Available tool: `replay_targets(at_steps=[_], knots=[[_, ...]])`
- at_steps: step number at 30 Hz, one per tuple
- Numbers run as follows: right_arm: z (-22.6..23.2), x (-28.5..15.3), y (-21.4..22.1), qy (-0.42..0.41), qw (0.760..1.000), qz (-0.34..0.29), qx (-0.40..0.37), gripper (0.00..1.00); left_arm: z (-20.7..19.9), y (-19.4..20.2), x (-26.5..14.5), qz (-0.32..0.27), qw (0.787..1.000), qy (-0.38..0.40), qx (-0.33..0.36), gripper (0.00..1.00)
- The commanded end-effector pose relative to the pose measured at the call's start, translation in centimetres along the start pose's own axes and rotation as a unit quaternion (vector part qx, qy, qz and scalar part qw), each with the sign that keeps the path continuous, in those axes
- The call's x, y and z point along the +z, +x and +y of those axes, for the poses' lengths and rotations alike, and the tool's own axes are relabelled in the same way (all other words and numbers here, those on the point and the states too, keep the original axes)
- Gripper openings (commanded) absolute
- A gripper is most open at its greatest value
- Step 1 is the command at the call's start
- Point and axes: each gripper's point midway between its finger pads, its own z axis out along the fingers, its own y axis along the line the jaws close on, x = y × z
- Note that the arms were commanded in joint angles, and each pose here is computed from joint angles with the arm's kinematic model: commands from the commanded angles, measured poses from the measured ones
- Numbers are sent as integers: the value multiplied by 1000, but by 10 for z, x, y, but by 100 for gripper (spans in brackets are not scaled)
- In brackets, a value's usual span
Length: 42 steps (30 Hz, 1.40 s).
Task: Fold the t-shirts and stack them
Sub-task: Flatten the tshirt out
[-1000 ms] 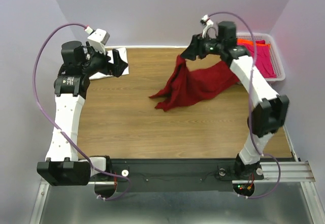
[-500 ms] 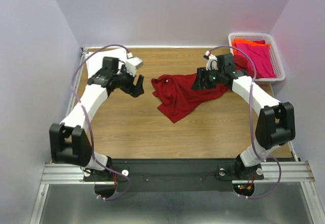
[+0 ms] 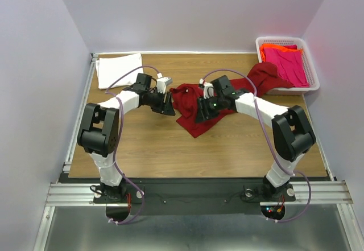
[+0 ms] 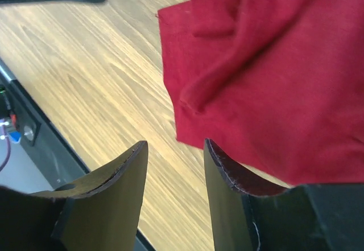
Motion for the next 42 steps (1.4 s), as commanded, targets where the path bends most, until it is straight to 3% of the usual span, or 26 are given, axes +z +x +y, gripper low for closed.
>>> replay_targets(at_steps=[1, 11, 20, 22, 24, 28, 29, 30, 31, 32, 33, 36, 42], knots=[[0, 17, -18, 30, 999, -23, -14, 50, -24, -13, 11, -26, 998, 49, -13, 59], [-25, 49, -17, 75, 997, -4, 12, 51, -16, -10, 45, -4, 996, 61, -70, 56], [-19, 46, -21, 67, 998, -9, 10, 42, -19, -29, 58, -23, 992, 89, -91, 52], [-14, 43, -24, 58, 998, -13, 12, 49, -16, -33, 62, -27, 991, 87, -94, 52], [-12, 43, -30, 56, 998, -19, 13, 63, -13, -34, 66, -25, 991, 83, -102, 49], [-21, 58, -35, 64, 998, -14, 19, 64, 0, -35, 78, -23, 990, 68, -121, 36], [-26, 65, -31, 66, 998, -5, 22, 60, 0, -37, 78, -24, 990, 66, -120, 26], [-25, 66, -36, 61, 998, -8, 20, 44, 0, -39, 75, -26, 991, 63, -118, 19], [-25, 69, -37, 57, 998, -6, 18, 32, 2, -42, 71, -31, 991, 57, -115, 1], [-23, 69, -41, 55, 998, -9, 16, 21, 5, -45, 66, -37, 992, 51, -107, 0], [-21, 68, -47, 53, 998, -16, 10, 1, 6, -49, 60, -43, 993, 46, -102, 0], [1, 53, -80, 29, 998, -52, -23, 0, 2, -79, 18, -92, 992, 37, -72, 0], [73, -18, -163, -28, 976, -168, -135, 0, -66, -140, -84, -180, 981, 34, 71, 0]])
